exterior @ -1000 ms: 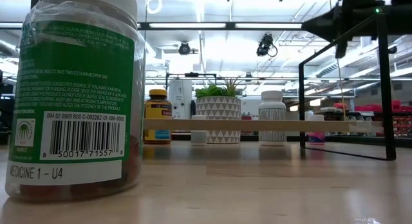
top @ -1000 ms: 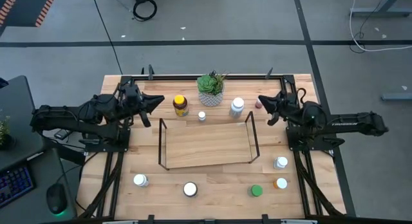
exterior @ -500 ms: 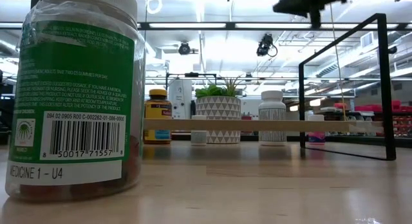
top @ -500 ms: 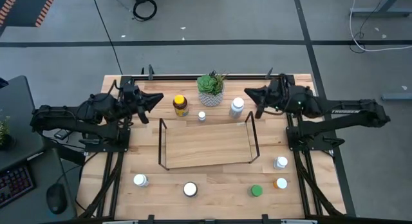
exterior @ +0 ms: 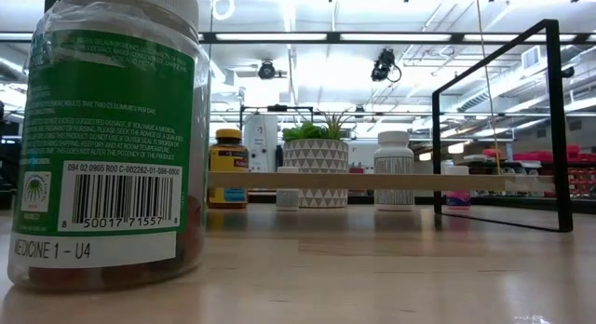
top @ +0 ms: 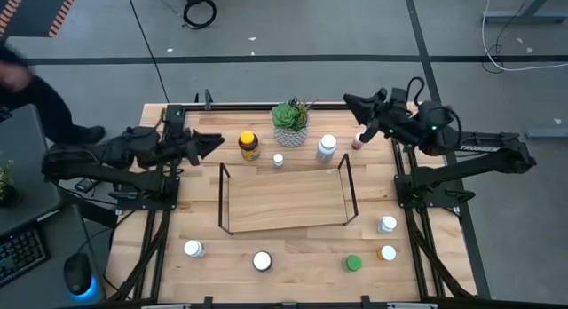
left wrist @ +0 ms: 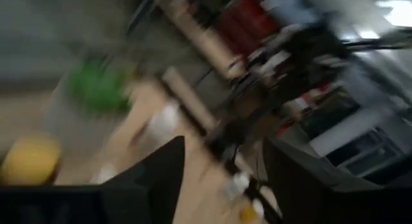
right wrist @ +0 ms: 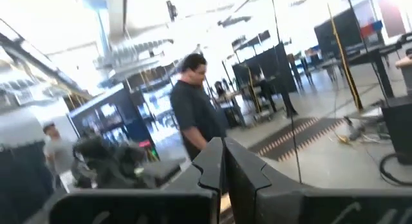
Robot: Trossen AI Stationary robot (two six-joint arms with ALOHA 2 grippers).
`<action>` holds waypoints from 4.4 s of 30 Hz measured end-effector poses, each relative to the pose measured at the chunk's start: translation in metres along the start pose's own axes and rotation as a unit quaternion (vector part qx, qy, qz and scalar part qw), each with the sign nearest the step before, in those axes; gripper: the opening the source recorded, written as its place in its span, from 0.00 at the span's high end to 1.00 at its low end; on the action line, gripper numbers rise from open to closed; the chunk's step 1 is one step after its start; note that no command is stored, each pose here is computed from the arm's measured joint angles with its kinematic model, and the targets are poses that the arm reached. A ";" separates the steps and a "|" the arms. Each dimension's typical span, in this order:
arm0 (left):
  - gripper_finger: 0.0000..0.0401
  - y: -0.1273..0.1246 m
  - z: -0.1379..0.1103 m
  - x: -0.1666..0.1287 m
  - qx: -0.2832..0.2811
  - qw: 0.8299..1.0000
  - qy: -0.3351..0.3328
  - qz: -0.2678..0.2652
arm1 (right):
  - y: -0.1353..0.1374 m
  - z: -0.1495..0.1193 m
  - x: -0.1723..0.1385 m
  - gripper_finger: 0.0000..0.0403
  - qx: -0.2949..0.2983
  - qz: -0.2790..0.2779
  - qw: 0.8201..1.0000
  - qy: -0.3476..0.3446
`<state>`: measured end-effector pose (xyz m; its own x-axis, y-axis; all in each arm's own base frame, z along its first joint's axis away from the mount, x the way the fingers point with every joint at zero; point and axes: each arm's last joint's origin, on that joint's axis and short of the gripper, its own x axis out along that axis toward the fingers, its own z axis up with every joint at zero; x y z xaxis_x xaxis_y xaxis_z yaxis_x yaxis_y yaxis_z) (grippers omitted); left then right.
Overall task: Pick and place medicine bottles onto shelf by color
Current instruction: Prepare the shelf
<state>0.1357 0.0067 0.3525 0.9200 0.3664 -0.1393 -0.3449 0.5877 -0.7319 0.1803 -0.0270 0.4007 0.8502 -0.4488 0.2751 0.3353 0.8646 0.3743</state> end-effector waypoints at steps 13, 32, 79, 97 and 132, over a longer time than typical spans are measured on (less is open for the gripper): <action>0.42 0.017 -0.020 -0.003 -0.169 0.956 0.182 0.153 | -0.004 -0.005 0.000 0.94 -0.034 -0.049 0.998 0.012; 0.46 0.018 -0.048 0.032 -0.140 0.920 0.301 0.209 | -0.011 -0.029 -0.004 0.94 0.055 -0.078 0.987 0.128; 0.29 0.024 -0.063 0.055 -0.087 0.898 0.316 0.295 | -0.019 -0.041 -0.010 0.94 0.121 -0.073 0.965 0.223; 0.38 0.024 -0.075 0.076 -0.066 0.898 0.322 0.292 | -0.020 -0.038 -0.014 0.94 0.123 -0.070 0.965 0.223; 0.85 0.041 -0.055 0.085 -0.068 0.901 0.289 0.315 | -0.020 -0.038 -0.013 0.94 0.125 -0.064 0.964 0.226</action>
<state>0.2103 0.0225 0.2742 0.5060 0.1365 -0.8517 -0.8434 0.2852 -0.4554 0.1779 -0.0295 0.3561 0.9175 -0.3549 -0.1796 0.3884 0.7021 0.5968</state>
